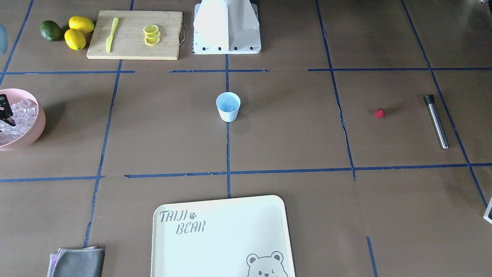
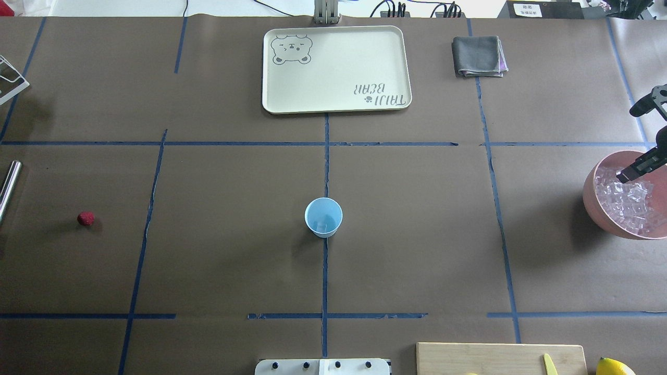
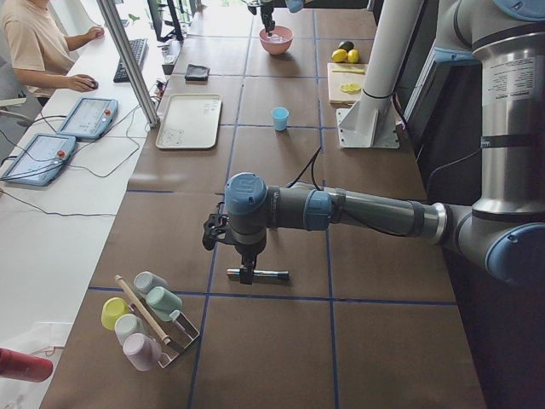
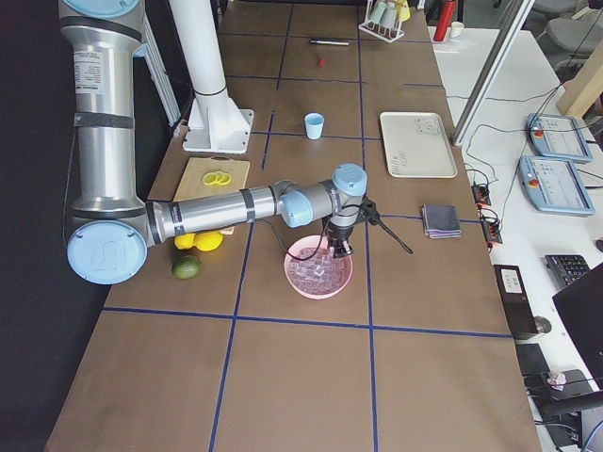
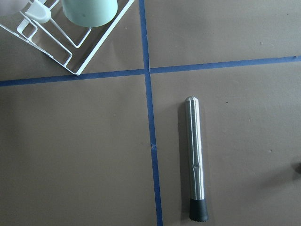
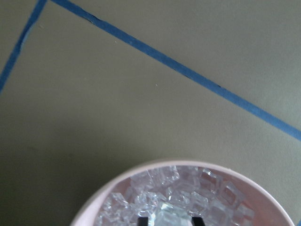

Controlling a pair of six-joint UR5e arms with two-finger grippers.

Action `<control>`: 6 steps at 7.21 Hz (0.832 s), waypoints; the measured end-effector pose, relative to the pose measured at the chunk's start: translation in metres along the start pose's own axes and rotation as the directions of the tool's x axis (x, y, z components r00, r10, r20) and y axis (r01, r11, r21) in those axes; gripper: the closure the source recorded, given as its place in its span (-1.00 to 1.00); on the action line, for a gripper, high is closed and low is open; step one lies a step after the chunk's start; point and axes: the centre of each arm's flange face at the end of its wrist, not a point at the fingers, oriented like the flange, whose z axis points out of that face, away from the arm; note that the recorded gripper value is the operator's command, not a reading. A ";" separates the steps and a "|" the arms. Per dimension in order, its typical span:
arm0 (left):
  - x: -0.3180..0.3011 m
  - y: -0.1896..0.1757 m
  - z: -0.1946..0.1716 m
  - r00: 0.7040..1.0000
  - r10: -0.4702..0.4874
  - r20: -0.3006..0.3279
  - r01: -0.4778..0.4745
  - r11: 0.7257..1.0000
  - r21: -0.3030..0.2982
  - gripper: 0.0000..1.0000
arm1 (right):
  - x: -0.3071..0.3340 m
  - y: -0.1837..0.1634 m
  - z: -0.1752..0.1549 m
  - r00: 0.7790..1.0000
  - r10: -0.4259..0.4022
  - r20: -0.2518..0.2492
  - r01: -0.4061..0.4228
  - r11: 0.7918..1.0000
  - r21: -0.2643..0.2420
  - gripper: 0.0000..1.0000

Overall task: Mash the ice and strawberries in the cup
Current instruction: 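Carry the second ice cube with the right gripper over the cup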

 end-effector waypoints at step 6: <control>0.001 0.003 0.000 1.000 -0.002 -0.011 0.002 1.000 0.000 -1.00 | -0.280 -0.110 -0.049 0.850 0.473 0.232 -0.485 0.875 -0.008 1.00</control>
